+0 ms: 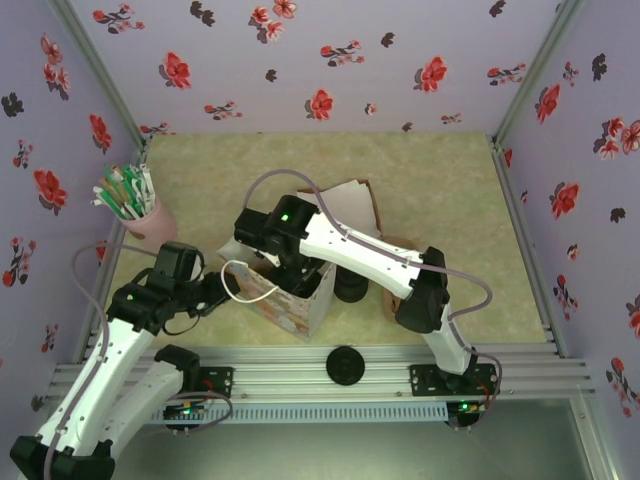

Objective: Pack the takeout coffee

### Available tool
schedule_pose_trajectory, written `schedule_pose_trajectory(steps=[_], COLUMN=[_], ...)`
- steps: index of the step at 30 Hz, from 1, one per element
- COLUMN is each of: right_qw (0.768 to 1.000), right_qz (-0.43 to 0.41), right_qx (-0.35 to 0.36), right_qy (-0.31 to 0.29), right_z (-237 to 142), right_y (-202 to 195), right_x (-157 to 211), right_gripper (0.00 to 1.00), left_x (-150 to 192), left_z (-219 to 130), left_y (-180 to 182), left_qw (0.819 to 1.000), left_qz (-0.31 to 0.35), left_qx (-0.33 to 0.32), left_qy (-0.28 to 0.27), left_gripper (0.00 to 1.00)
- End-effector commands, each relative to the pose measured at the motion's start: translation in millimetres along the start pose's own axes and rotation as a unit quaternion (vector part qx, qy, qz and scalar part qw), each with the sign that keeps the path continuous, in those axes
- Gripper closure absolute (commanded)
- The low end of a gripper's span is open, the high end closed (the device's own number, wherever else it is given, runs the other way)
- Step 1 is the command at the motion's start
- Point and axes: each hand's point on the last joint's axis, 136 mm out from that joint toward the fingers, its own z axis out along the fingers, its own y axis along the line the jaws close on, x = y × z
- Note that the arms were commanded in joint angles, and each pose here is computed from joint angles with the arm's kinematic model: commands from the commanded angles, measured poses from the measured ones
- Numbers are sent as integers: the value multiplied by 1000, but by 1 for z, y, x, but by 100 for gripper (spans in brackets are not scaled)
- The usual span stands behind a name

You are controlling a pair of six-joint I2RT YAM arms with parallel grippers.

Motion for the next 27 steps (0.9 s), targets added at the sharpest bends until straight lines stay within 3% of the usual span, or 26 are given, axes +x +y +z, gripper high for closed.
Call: schedule_pose_trajectory(steps=[1, 16, 22, 27], right_qw=[1000, 1000, 1000, 1000], right_qz=[-16, -15, -12, -11], right_qx=[-7, -17, -21, -22], right_qy=[2, 9, 3, 0], right_z=[-1, 15, 14, 14], right_y=[2, 3, 2, 1], right_x=[2, -4, -7, -8], right_gripper=[38, 38, 38, 38], left_x=[-10, -18, -18, -17], left_z=[4, -7, -21, -38], left_y=[-2, -3, 0, 5], left_qw=[1000, 999, 998, 996], left_qz=[-5, 1, 5, 9], left_qx=[2, -3, -13, -15], left_qy=[-23, -53, -64, -87], left_gripper=[57, 55, 47, 34])
